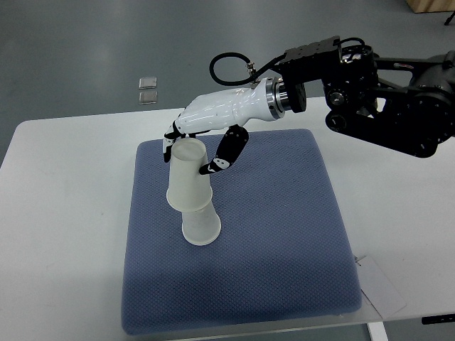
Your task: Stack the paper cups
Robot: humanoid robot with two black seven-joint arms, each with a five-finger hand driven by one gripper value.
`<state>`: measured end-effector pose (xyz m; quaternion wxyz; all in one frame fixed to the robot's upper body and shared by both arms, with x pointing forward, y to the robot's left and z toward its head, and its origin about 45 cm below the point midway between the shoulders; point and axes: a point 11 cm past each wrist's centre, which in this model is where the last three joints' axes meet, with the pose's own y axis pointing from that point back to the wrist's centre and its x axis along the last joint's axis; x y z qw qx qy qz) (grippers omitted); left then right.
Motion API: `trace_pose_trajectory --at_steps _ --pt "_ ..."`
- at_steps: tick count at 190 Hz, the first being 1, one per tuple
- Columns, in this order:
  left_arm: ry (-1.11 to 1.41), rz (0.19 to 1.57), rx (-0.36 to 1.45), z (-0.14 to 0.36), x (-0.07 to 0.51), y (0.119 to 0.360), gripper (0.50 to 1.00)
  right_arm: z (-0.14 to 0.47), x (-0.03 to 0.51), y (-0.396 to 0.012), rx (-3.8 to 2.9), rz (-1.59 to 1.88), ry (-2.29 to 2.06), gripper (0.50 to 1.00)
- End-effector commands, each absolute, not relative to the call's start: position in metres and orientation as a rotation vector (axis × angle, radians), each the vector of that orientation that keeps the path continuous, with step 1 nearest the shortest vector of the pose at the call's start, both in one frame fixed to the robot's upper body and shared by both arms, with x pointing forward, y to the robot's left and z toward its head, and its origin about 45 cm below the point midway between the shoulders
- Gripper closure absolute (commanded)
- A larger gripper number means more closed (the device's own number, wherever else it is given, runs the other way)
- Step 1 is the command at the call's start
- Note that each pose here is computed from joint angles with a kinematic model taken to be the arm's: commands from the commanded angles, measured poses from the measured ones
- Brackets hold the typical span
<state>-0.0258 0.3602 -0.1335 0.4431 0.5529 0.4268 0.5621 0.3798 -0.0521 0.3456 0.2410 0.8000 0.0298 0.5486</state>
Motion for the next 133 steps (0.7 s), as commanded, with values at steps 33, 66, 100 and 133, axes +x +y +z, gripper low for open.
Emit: trace_pose_trajectory --at_steps 33,66,100,133 --pt "1.057 1.394 1.370 -0.133 -0.026 0.360 0.500 0.335 0.379 -0.058 2.181 1.483 0.087 0.922" --pt "1.059 1.394 1.371 -0.133 -0.026 0.360 0.500 0.326 0.377 -0.059 2.196 1.458 0.089 0.922" --pt "1.059 1.394 1.372 -0.133 -0.026 0.360 0.500 0.318 0.375 -0.058 2.213 1.447 0.085 0.916" --pt "1.057 1.394 1.370 -0.133 -0.026 0.360 0.500 0.311 0.377 -0.060 2.215 1.439 0.034 0.842"
